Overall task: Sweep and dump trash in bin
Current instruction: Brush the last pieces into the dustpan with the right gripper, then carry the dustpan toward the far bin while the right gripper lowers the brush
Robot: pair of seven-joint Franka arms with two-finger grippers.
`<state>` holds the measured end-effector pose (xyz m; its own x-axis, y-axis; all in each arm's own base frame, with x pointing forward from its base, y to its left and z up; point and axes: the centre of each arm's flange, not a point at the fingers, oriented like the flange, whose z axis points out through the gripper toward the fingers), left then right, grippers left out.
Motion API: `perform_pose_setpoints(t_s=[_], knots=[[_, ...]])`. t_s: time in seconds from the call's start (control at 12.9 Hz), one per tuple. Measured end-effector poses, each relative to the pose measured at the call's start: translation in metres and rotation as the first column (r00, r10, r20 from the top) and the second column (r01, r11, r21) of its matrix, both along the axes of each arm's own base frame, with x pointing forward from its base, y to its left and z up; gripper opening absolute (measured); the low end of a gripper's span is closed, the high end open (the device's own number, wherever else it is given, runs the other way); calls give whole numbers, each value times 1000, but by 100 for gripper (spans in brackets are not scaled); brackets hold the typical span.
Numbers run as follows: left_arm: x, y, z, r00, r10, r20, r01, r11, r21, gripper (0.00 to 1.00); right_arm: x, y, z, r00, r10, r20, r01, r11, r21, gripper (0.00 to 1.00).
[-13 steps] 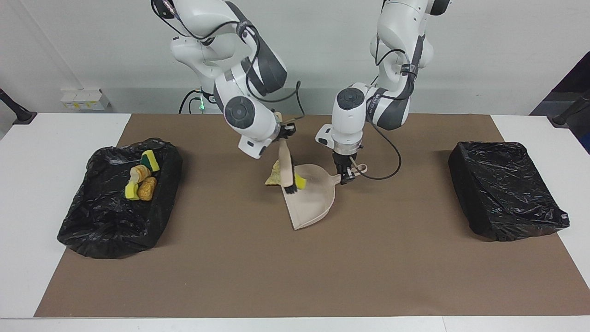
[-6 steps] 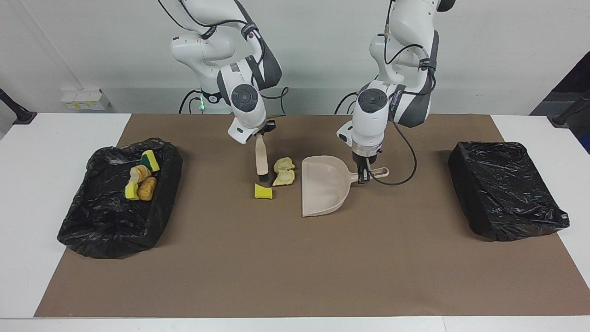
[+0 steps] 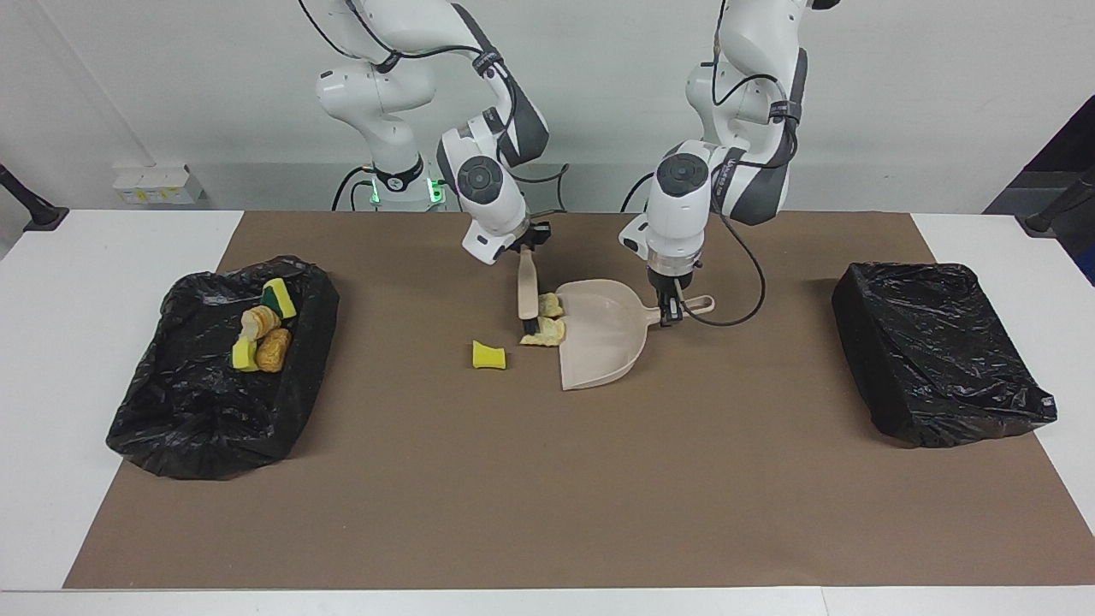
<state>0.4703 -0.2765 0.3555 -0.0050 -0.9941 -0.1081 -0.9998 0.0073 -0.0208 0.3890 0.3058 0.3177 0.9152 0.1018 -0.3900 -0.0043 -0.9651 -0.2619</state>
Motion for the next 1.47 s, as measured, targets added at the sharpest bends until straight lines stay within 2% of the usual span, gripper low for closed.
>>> perform_pose_setpoints(t_s=[0.23, 0.47, 0.62, 0.85, 1.09, 1.24, 1.32, 1.47], knots=[[-9, 1, -4, 1000, 24, 9, -24, 1000, -5, 33, 5, 28, 13, 993, -109, -34, 112, 985, 129, 26], [-10, 2, -5, 998, 65, 12, -64, 998, -6, 33, 21, 41, 60, 994, -94, -56, 102, 982, 160, 26], [-11, 2, -6, 989, 144, 19, -144, 989, -8, 33, 36, 23, 97, 999, -14, -37, 17, 997, 81, 26], [-11, 2, -6, 967, 254, 28, -254, 967, -13, 33, 59, -19, 119, 990, 129, 51, -120, 981, -151, 26], [-12, 2, -7, 955, 294, 32, -294, 956, -15, 33, 105, -96, 92, 978, 194, 81, -166, 949, -270, 26], [-12, 2, -7, 955, 295, 32, -295, 956, -15, 33, 132, -138, 56, 971, 227, 77, -191, 925, -329, 26], [-12, 2, -7, 955, 295, 32, -294, 956, -15, 33, 138, -142, 36, 967, 247, 62, -212, 916, -341, 26], [-12, 2, -7, 955, 295, 32, -294, 956, -14, 33, 136, -127, 8, 959, 280, 36, -253, 909, -331, 26]])
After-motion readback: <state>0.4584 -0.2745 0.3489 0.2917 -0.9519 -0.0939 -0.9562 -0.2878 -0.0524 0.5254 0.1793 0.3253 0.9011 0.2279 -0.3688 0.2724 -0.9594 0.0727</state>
